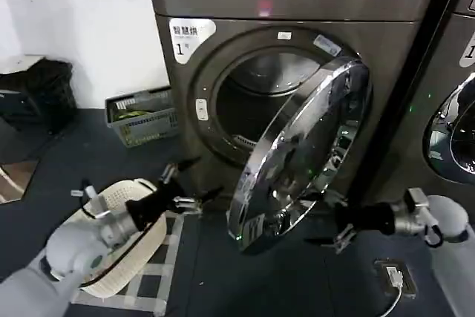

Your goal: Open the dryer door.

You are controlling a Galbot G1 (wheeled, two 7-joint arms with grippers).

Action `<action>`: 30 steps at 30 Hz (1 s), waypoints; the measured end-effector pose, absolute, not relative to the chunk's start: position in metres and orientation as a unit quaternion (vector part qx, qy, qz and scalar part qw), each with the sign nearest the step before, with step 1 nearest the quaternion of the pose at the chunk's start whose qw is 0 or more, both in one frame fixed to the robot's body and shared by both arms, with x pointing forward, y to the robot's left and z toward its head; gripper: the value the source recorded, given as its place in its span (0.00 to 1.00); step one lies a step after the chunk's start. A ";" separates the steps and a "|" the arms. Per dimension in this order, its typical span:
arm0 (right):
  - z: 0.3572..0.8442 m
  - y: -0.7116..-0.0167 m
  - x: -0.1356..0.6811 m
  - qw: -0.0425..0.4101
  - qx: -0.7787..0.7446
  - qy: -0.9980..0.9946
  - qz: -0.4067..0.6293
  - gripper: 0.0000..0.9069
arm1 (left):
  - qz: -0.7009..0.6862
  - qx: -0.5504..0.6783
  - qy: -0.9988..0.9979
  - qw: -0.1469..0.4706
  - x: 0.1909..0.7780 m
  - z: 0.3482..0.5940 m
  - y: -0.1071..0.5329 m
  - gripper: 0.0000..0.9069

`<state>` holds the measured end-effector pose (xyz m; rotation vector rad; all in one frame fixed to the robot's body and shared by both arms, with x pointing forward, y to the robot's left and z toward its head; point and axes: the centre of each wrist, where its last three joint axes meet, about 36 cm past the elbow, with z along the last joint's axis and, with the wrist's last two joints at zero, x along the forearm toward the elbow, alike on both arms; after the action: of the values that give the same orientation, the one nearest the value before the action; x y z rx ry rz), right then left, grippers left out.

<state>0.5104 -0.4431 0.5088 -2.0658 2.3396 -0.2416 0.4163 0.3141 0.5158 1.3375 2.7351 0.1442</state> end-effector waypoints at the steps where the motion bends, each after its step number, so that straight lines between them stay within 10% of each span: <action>1: 0.512 -0.451 0.508 0.007 -0.652 0.754 -0.080 1.00 | 0.045 0.444 0.894 0.046 0.416 0.516 0.313 1.00; 30: 0.536 -0.593 0.355 0.031 -0.372 0.922 -0.102 1.00 | 0.007 0.537 0.843 0.016 0.411 0.494 0.253 1.00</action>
<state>0.3553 -0.5928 0.5358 -1.1452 2.8424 -0.3146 0.4109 0.2530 0.4942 1.6712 2.6230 0.0221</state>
